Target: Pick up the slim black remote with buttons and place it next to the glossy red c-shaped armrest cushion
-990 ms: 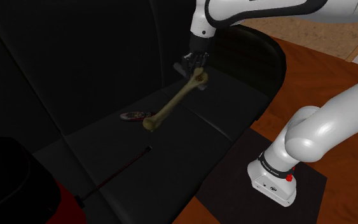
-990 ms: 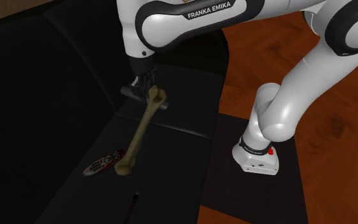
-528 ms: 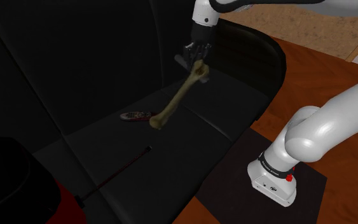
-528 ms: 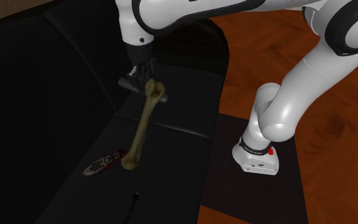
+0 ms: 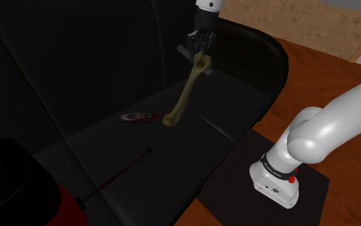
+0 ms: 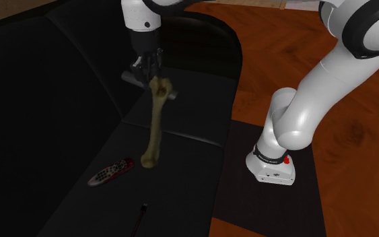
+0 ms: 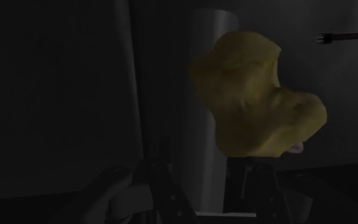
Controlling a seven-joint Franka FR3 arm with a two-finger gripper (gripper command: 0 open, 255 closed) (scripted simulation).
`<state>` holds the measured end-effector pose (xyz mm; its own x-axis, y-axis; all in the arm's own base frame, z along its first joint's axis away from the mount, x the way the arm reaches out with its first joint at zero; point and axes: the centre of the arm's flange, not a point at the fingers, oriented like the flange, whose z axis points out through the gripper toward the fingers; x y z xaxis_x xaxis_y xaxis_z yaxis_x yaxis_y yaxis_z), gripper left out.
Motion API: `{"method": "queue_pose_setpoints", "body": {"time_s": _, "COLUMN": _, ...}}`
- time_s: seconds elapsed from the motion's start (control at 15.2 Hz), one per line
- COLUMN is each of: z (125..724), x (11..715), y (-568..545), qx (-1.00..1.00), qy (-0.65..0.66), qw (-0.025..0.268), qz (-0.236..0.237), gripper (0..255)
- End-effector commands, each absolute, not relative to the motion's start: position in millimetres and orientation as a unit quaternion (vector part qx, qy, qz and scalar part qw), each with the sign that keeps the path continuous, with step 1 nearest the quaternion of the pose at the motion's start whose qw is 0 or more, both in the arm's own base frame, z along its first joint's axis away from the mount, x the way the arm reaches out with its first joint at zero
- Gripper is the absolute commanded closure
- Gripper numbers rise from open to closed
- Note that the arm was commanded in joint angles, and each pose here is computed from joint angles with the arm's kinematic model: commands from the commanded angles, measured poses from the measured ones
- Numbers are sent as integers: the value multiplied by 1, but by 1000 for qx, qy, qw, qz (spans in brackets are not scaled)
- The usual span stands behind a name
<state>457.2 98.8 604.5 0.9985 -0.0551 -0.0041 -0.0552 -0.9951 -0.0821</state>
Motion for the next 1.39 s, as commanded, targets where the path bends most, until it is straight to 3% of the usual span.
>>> {"method": "queue_pose_setpoints", "body": {"time_s": 0.0, "z": 615, "x": 457, "y": 98, "qx": -999, "qy": 28, "qw": 41, "qz": 1, "gripper": 255}}
{"method": "queue_pose_setpoints", "body": {"time_s": 0.92, "z": 684, "x": 457, "y": 98, "qx": -999, "qy": 28, "qw": 41, "qz": 1, "gripper": 255}}
{"method": "queue_pose_setpoints", "body": {"time_s": 1.32, "z": 684, "x": 415, "y": 165, "qx": -999, "qy": 28, "qw": 41, "qz": 1, "gripper": 255}}
